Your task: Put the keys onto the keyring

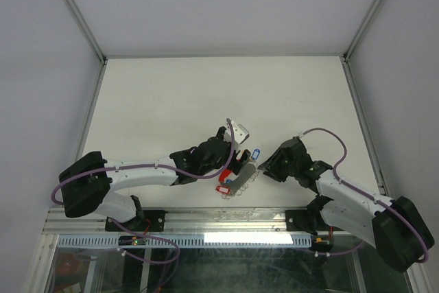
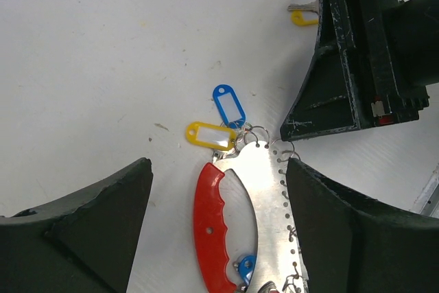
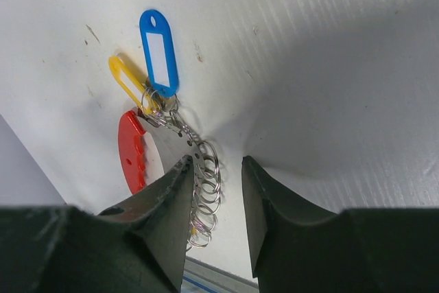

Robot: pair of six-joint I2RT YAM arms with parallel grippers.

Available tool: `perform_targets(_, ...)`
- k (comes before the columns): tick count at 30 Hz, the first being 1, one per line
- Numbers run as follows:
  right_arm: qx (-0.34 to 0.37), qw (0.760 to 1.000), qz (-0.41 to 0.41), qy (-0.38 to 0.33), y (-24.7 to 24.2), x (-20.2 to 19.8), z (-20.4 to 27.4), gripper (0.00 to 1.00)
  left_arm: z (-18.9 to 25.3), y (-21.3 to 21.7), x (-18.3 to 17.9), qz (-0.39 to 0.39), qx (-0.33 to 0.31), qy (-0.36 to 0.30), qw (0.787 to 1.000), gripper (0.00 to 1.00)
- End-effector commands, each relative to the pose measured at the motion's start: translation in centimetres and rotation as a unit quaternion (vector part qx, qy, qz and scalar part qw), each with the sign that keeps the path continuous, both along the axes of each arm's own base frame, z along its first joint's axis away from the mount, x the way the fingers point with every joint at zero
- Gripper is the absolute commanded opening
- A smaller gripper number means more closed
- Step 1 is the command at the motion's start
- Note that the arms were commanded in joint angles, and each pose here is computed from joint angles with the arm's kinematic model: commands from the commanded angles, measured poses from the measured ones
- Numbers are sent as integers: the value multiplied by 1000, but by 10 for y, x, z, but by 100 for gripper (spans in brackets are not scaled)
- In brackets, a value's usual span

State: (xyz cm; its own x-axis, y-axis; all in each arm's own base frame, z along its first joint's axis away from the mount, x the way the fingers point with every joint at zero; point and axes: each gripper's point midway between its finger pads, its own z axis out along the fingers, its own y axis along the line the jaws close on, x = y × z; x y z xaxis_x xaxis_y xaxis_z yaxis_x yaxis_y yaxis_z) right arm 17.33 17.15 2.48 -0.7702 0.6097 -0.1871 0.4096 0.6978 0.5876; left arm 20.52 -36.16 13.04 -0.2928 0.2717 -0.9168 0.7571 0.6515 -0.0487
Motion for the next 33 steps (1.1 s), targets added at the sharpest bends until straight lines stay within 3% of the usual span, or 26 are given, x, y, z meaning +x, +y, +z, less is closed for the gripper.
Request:
perform_targets(1, 26, 999, -15, -12, 6, 8, 5, 37, 17, -5, 5, 1, -19, -20, 1000, 77)
perform_targets(11, 56, 998, -27, 9, 10, 3, -6, 30, 14, -6, 4, -3, -8, -16, 1000, 75)
perform_targets(33, 75, 995, -63, 18, 5, 3, -15, 25, 13, -7, 4, -11, 5, -17, 1000, 74)
